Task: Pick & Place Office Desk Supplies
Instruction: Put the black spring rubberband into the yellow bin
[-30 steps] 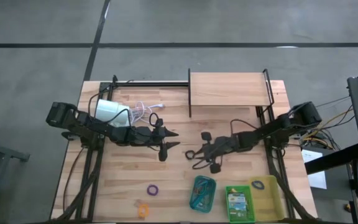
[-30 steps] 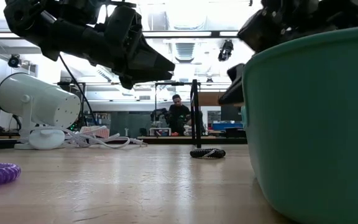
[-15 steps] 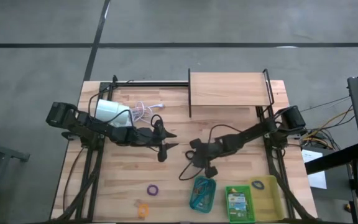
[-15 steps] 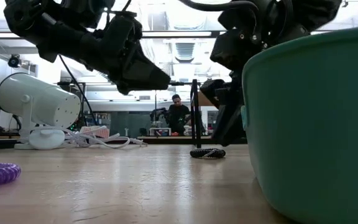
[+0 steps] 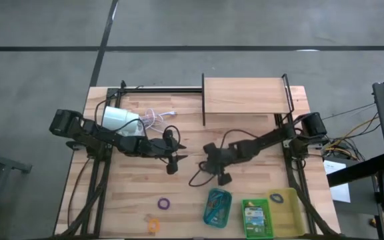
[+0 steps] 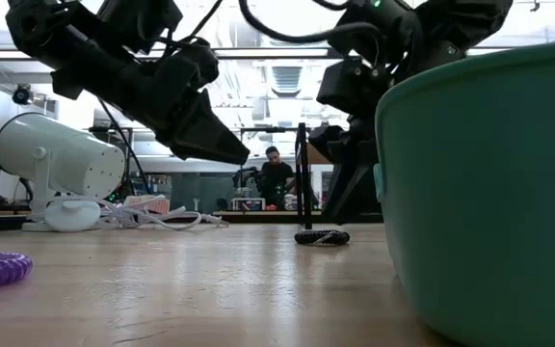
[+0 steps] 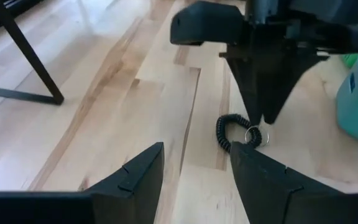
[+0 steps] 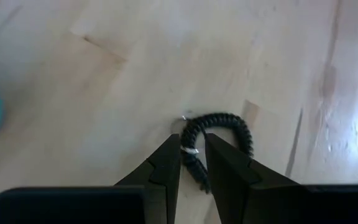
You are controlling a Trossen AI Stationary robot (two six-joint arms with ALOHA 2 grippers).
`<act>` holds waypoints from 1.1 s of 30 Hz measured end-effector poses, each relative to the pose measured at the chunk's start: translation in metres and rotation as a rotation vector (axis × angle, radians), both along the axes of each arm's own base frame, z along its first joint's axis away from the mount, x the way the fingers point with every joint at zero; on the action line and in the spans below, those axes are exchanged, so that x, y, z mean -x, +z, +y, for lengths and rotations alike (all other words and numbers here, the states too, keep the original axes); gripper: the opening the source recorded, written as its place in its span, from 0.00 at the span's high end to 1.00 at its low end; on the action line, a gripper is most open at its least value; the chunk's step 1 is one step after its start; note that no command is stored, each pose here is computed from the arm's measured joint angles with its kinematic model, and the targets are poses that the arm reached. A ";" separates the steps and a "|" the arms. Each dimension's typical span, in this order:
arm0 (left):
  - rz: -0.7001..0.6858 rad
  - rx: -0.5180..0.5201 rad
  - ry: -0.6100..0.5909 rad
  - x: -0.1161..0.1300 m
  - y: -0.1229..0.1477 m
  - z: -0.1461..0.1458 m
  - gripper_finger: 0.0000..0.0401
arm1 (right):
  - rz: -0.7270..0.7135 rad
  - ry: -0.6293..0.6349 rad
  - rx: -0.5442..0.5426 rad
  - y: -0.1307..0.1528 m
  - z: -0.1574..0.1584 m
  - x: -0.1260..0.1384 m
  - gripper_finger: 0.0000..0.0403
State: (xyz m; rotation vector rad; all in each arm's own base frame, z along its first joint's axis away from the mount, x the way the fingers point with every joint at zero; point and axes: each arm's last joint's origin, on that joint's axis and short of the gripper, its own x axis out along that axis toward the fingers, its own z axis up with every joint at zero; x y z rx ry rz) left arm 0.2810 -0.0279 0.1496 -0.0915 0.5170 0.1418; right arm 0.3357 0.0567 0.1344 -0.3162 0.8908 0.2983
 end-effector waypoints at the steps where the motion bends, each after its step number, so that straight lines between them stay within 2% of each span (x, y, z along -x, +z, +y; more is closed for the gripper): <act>1: 0.008 -0.001 0.000 0.000 -0.001 0.000 0.53 | 0.006 -0.005 0.001 -0.001 -0.002 0.000 0.82; 12: 0.042 -0.008 -0.001 0.002 -0.003 0.000 0.52 | 0.043 0.002 0.016 -0.020 -0.010 -0.004 0.82; 33: 0.047 -0.008 -0.001 0.002 -0.004 0.000 0.52 | 0.087 -0.003 0.101 -0.021 -0.011 -0.001 0.84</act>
